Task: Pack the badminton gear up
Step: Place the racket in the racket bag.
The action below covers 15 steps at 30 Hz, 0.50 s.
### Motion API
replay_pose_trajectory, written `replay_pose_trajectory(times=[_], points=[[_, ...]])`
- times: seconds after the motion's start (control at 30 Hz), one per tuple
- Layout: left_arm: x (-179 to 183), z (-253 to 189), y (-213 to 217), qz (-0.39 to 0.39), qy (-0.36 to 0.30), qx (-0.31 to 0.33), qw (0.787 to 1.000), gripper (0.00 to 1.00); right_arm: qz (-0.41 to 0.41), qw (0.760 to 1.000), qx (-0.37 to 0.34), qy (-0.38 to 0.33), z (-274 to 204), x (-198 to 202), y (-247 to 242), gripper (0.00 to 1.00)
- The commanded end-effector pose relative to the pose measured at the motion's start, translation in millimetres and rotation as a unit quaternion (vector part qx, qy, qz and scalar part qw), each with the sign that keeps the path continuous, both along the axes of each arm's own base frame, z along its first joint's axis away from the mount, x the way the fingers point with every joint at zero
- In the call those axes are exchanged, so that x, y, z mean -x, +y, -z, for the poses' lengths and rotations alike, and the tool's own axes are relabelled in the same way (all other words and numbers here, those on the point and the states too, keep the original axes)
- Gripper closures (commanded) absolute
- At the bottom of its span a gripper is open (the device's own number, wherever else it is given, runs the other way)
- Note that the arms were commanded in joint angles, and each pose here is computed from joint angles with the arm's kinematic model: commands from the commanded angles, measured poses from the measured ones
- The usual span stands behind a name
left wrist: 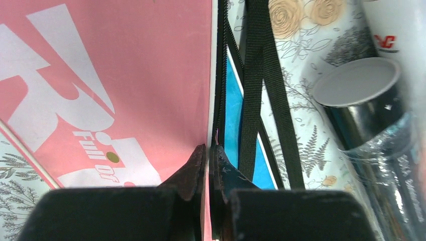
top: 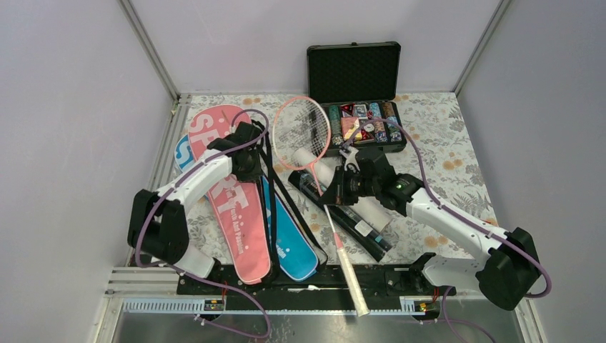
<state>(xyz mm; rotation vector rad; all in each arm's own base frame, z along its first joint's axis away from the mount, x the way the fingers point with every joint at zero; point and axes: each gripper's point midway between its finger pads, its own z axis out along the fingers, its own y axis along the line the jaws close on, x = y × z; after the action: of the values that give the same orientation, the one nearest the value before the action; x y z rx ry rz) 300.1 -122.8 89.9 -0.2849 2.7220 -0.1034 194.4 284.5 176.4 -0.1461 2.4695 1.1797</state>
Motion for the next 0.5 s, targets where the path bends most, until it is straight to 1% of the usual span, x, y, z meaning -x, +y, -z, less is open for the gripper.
replay_pose_trajectory(times=[0.0,0.07,0.23,0.33,0.47], points=[[-3.1,-26.1,1.5,-0.007,-0.051,0.016,0.999,1.0,-0.056,0.998,-0.019,0.033,-1.5,29.2,18.0,1.0],[-2.3,-24.9,4.3,-0.01,-0.057,0.014,0.998,1.0,-0.059,0.997,-0.014,0.047,6.3,34.7,19.1,1.0],[-4.2,-31.7,-1.2,-0.018,-0.067,0.034,0.997,1.0,-0.045,0.998,-0.008,0.045,11.7,34.1,16.3,1.0],[-1.0,-37.9,-0.1,-0.017,-0.08,0.039,0.996,1.0,-0.074,0.994,-0.021,0.078,14.4,41.7,26.9,1.0],[3.0,-45.3,1.5,0.008,-0.095,0.038,0.995,1.0,-0.105,0.989,-0.051,0.089,9.3,50.8,48.5,1.0]])
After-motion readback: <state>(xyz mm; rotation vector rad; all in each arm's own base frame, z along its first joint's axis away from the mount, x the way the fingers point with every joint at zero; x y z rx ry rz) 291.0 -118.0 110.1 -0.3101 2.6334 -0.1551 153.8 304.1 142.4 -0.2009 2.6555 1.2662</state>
